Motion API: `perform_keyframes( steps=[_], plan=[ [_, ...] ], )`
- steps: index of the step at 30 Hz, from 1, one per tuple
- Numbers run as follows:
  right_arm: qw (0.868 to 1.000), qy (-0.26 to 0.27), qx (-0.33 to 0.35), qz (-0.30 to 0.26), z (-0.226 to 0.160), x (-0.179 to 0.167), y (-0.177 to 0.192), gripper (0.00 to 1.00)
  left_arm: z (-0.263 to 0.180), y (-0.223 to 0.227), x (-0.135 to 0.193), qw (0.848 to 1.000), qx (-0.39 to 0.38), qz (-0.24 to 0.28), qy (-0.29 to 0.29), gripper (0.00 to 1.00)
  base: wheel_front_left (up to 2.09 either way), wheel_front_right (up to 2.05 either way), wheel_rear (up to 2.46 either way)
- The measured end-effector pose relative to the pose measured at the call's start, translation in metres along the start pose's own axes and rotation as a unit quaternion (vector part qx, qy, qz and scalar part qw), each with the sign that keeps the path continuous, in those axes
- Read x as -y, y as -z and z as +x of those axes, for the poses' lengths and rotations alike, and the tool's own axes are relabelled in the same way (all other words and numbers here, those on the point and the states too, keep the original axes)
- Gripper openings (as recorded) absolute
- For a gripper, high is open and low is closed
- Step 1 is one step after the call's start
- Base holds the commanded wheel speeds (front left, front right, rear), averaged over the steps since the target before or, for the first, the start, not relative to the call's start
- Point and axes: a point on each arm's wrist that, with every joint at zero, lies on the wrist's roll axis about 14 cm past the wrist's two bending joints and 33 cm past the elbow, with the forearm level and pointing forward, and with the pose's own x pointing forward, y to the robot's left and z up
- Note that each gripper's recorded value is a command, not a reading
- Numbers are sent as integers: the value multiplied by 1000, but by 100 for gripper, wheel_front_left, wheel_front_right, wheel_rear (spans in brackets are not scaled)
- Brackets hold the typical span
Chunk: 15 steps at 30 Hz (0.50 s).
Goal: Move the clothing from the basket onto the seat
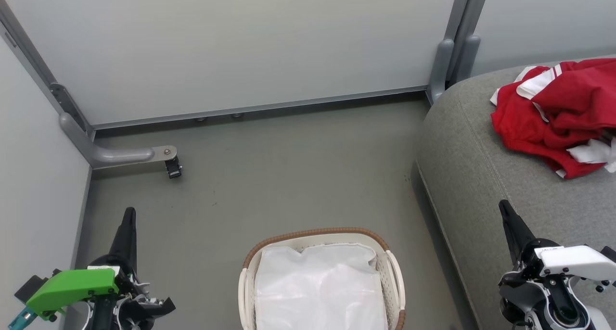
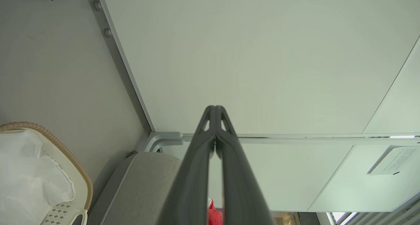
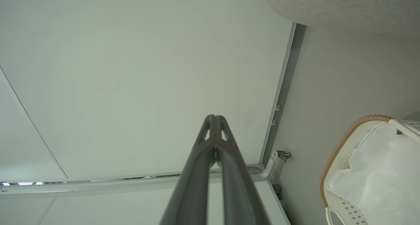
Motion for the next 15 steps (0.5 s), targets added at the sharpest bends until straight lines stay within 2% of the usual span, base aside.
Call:
perform_keyframes(
  steps=[15],
  plan=[
    [1000,0,0,0,0,0,0,0,0,0,0,1000,0,0,0,0,0,0,0]
  ],
)
